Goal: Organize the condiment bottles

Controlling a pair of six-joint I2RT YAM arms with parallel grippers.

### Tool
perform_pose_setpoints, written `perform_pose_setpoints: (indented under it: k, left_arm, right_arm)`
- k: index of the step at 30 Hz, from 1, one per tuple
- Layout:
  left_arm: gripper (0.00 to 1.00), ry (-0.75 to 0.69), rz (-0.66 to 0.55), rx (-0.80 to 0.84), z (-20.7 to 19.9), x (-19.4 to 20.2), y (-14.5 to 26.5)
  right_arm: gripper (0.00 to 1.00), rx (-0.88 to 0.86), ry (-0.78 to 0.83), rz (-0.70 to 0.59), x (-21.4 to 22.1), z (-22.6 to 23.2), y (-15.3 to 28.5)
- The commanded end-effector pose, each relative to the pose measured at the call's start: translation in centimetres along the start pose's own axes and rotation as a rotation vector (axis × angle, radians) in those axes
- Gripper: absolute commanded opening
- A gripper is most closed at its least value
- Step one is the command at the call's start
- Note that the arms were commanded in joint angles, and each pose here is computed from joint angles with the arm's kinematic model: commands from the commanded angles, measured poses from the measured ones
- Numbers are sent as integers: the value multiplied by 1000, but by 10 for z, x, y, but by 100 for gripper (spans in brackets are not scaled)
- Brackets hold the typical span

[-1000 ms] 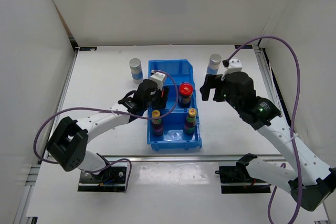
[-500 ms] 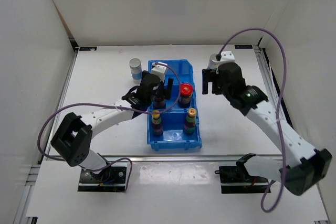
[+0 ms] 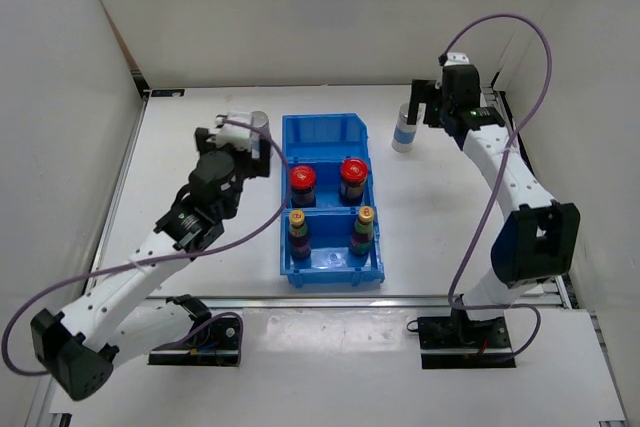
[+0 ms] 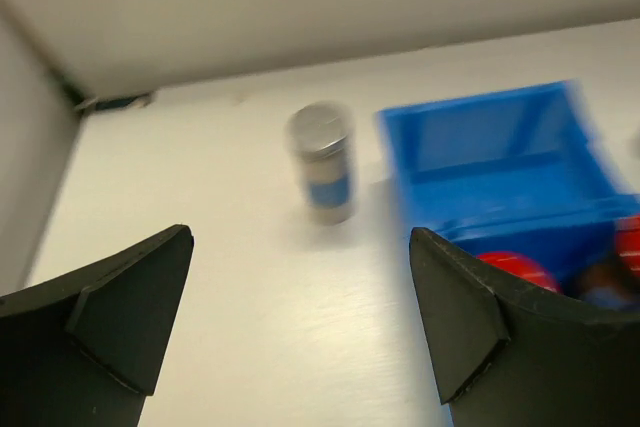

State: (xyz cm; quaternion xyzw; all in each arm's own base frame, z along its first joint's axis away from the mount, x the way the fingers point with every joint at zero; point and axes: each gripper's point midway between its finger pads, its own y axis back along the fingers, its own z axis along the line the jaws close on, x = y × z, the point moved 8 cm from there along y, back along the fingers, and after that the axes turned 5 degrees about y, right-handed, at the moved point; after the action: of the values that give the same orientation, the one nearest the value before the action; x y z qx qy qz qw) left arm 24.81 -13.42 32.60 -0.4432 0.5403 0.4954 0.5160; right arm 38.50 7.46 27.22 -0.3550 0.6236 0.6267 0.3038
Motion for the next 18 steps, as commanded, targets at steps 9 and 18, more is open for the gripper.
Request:
perform_pose_setpoints:
  k: [9,18]
  left_arm:
    - [100,-138,67,-271,72,93,30]
    - [100,-148,81,-340,74,98,24]
  right_arm:
    - [100,-132,111,-15,-33,25,-85]
    - [100,-50,133,142,-6,27,-135]
